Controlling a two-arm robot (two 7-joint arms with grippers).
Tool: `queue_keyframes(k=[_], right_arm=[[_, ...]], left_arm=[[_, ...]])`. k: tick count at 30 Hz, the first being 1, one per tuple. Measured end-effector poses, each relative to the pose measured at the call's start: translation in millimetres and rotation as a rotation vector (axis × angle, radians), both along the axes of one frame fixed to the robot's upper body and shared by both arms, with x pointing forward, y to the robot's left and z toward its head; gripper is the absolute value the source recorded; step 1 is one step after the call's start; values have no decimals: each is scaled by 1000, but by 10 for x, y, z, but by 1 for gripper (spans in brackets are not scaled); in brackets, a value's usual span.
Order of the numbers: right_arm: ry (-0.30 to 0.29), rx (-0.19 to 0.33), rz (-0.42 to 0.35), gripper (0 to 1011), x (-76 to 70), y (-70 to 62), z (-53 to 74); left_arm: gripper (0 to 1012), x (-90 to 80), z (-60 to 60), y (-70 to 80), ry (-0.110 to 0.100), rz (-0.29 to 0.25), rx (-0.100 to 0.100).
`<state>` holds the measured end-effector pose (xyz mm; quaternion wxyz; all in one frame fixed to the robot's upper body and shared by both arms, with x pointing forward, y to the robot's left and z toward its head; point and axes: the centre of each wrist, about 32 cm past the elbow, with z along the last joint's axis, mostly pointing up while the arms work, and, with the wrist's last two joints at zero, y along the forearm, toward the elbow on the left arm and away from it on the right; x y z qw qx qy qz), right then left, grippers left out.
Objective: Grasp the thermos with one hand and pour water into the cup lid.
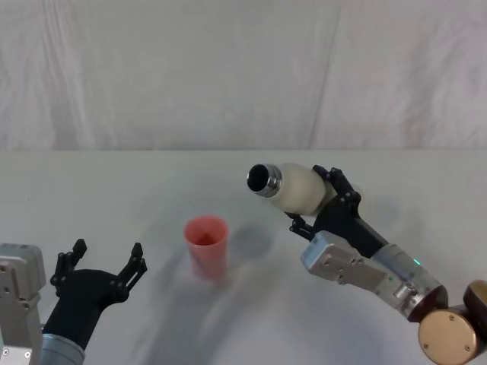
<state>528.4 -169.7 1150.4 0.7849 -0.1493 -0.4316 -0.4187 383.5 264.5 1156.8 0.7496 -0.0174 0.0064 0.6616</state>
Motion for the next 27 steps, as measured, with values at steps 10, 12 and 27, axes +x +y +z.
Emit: queue_keyframes(k=[10,12,27], right_arm=[[-42,-62,17,955,124,116,-49],[-71,-91,27,955,167,138,-61],[-142,-172,61,955,373,201,-71]], left_arm=[[1001,0,0,0,0,0,0],[1001,0,0,0,0,0,0],[1001,0,0,0,0,0,0]])
